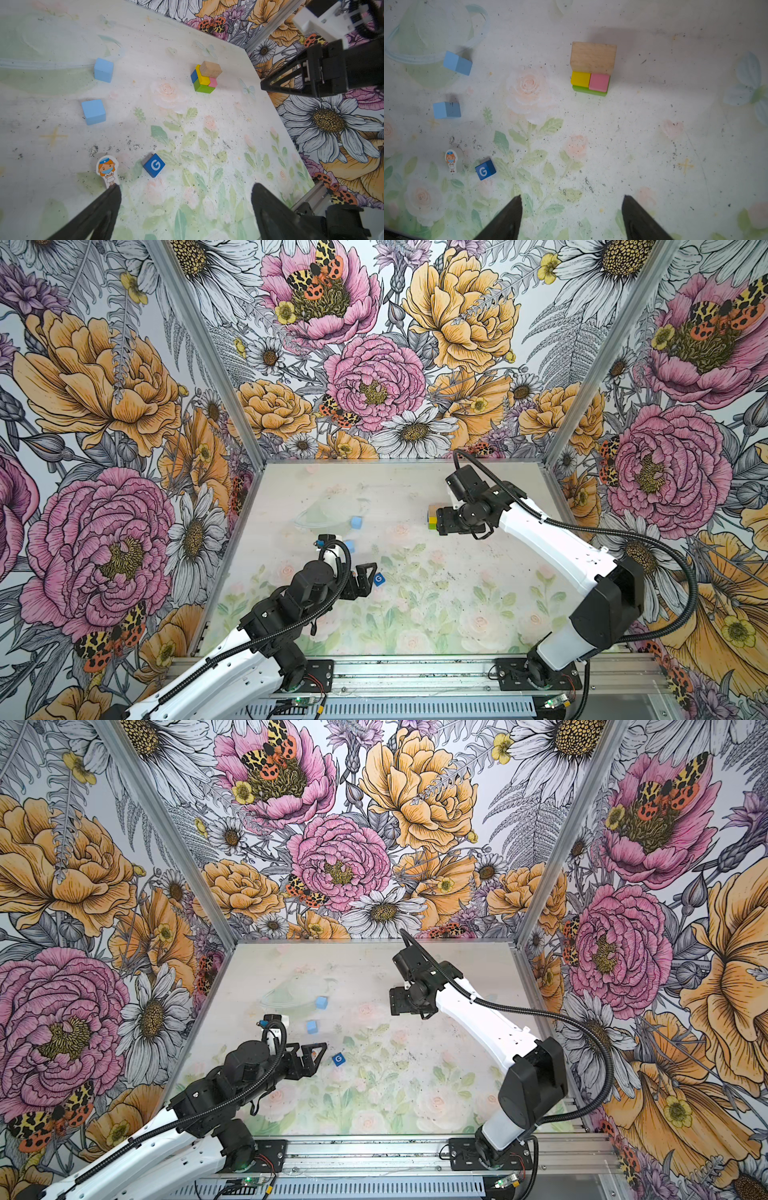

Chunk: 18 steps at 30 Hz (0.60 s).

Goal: Build the wood block tower

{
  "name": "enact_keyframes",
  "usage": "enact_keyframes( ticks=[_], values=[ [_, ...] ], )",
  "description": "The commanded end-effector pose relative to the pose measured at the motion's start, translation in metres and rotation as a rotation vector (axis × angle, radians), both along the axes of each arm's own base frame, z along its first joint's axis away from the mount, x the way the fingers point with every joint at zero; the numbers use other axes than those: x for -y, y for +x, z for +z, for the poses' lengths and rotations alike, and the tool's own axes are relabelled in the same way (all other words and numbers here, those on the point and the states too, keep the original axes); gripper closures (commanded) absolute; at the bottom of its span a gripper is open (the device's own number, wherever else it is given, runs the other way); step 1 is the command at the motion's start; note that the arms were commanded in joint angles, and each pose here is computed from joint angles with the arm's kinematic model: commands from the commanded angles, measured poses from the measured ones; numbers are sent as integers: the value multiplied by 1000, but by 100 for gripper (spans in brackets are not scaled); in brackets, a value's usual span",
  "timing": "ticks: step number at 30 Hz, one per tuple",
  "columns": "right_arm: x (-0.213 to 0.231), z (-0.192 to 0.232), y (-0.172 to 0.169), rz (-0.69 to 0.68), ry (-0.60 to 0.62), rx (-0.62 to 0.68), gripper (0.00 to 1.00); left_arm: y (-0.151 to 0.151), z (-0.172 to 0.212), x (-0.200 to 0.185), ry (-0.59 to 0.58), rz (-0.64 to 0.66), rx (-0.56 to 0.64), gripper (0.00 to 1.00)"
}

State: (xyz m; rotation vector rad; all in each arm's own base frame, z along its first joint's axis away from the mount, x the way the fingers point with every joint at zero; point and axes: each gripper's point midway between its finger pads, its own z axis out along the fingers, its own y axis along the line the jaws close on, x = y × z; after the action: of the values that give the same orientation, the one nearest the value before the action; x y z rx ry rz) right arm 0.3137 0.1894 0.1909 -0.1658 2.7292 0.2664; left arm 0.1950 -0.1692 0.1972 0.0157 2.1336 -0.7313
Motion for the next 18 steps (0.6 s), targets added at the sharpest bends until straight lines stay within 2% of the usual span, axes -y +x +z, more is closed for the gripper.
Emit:
enact_keyframes(
  ticks=[1,9,14,18],
  values=[
    [-1,17,-9,9,79,78,22,-5,-14,-8,15,85,-22,1],
    [14,-9,-39,34,67,54,22,-18,-32,17,93,60,-45,2],
    [20,-3,-46,34,72,88,22,-18,-28,23,115,62,-34,1],
    [21,0,-48,35,82,96,22,-10,-25,13,171,107,-40,1]
  ],
)
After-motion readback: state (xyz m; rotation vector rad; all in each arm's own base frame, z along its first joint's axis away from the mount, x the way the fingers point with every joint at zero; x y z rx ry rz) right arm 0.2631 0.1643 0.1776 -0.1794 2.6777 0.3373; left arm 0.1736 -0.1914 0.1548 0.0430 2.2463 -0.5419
